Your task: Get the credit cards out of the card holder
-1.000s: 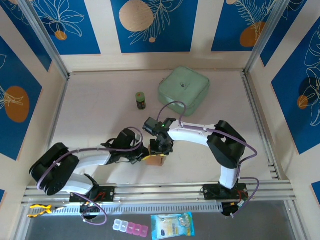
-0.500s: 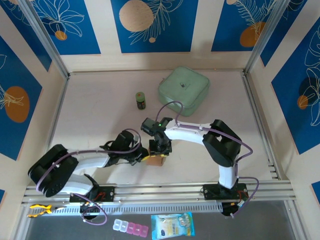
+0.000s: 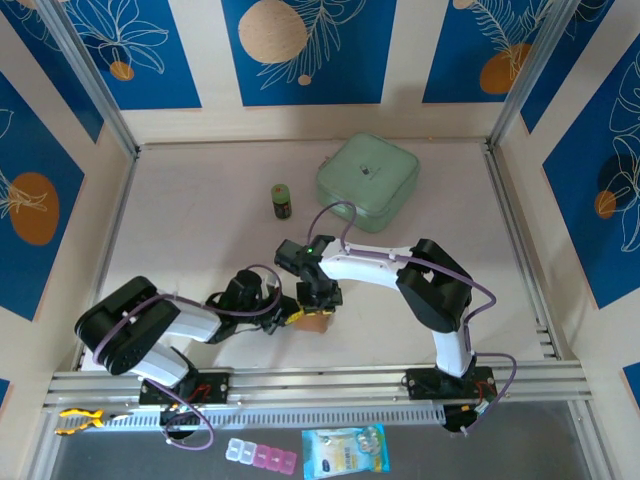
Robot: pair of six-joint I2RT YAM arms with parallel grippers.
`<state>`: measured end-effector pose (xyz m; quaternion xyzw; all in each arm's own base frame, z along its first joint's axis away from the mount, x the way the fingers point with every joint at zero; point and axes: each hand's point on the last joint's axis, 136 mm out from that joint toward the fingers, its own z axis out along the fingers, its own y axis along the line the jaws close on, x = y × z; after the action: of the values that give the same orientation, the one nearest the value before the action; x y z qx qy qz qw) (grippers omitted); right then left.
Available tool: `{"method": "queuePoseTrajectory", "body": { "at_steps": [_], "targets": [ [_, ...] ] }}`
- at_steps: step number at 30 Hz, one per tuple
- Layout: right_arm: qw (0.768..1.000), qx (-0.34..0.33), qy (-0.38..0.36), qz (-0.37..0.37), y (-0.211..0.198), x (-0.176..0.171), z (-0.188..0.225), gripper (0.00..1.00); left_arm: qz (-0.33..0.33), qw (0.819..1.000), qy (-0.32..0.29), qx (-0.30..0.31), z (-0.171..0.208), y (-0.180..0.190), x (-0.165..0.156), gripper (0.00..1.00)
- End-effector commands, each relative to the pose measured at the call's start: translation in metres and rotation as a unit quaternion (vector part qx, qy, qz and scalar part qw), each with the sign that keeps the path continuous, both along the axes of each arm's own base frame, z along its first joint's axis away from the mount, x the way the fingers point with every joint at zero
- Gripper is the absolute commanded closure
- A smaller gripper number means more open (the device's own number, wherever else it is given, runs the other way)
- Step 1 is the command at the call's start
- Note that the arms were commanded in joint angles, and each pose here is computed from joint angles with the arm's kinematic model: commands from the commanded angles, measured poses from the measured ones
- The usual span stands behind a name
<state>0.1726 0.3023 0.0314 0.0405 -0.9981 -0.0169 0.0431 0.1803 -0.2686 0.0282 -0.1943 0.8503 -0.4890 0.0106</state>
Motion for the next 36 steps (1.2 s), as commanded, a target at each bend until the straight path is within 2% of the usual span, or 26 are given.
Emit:
{"method": "queuePoseTrajectory", "body": {
  "at_steps": [1,5,9,18,23,27,36],
  "targets": [
    [1.0,0.0,0.029,0.007,0.007,-0.015,-0.021,0.78,0.003,0.998,0.046,0.046,-0.028,0.012,-0.015,1.0],
    [1.0,0.003,0.029,0.008,0.008,-0.015,-0.02,0.89,0.0,0.997,0.047,0.054,-0.028,0.014,-0.016,1.0],
    [1.0,0.007,0.02,0.007,0.006,-0.013,-0.015,0.92,-0.003,0.997,0.048,0.065,-0.029,0.015,-0.017,1.0],
    [1.0,0.0,-0.016,-0.006,-0.016,-0.003,0.015,0.8,-0.013,0.996,0.04,0.084,-0.02,0.016,-0.015,1.0],
    [1.0,0.002,-0.016,-0.019,-0.03,-0.005,0.015,0.78,-0.029,0.995,0.024,0.098,-0.004,0.014,-0.011,1.0],
    [1.0,0.009,-0.014,-0.027,-0.035,-0.005,0.013,0.76,-0.043,0.994,0.012,0.104,0.009,0.01,-0.007,0.95],
    [0.997,0.061,-0.009,-0.048,-0.028,0.002,-0.003,0.75,-0.044,0.993,-0.001,0.106,0.019,0.004,0.002,0.91]
  ]
}}
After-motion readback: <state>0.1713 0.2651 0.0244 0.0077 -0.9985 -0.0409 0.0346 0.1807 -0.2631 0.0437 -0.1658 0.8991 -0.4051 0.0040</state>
